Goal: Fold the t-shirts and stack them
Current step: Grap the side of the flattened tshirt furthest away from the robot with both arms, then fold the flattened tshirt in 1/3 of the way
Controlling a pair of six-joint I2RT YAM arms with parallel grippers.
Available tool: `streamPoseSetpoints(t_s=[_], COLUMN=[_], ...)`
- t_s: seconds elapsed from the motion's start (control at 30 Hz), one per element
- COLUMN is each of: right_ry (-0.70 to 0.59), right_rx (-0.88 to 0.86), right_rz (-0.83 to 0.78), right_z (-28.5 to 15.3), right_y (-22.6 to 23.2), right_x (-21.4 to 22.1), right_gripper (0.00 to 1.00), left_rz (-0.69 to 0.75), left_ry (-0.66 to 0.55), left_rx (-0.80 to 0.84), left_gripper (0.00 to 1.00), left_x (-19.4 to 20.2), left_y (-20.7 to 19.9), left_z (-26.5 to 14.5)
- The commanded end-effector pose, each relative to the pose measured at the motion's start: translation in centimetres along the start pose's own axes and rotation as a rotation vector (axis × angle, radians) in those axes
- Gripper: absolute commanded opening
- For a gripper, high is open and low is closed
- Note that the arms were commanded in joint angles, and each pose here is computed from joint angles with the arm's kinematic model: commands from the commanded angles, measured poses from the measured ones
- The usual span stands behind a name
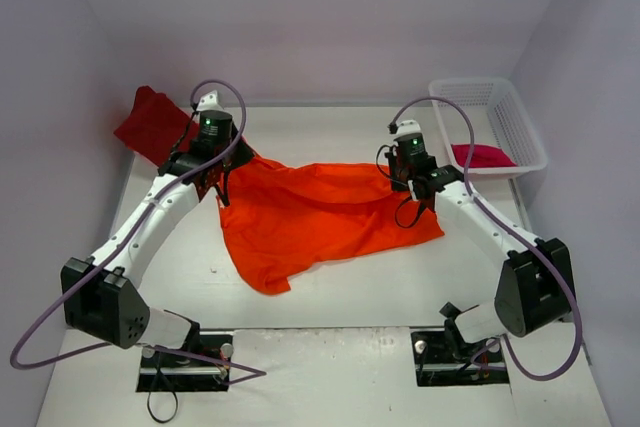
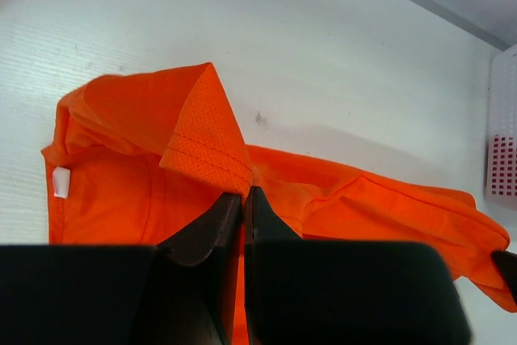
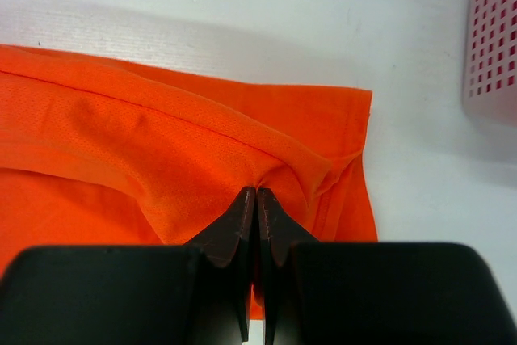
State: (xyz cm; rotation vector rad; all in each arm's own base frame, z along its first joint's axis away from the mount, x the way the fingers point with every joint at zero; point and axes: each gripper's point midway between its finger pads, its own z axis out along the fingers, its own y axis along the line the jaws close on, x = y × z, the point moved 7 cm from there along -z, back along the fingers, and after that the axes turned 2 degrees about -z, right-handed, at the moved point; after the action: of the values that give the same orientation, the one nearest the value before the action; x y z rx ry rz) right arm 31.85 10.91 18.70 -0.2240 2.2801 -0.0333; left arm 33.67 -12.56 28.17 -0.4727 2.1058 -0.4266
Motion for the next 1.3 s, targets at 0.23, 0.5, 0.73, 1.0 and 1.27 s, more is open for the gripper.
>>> streamPoseSetpoints(t_s=[0.23,0.5,0.73,1.0,1.27], right_ry=[-0.040,-0.028,-0.014,-0.007,0.010], right_rx=[0.021,0.024,0.017,0.016,0.007], right_rz=[0.046,0.052,0.052,0.059,0.072], right_z=[-1.3,-1.5,-1.6,-2.0,-2.1], right_y=[0.4,0.3,0.7,0.8,1.3], right_x=[0.3,1.0,1.5,1.9,2.5], right_gripper=[0.00,0.00,0.00,0.00,0.00], left_rz=[-0.065,-0.070,-0.075,-0.099,-0.132], left_ry=[-0.031,-0.028,-0.037,-0.028,0.027], left_rx=[0.036,0.021,0.009,-0.012,-0.050], left_gripper=[0.00,0.00,0.00,0.00,0.00], left_x=[1.3,2.1,2.3,3.1,5.3], left_y=[-0.6,-0.4,0.0,0.7,2.1], left_z=[-1.2,-1.6,-2.6,-3.7,-3.9])
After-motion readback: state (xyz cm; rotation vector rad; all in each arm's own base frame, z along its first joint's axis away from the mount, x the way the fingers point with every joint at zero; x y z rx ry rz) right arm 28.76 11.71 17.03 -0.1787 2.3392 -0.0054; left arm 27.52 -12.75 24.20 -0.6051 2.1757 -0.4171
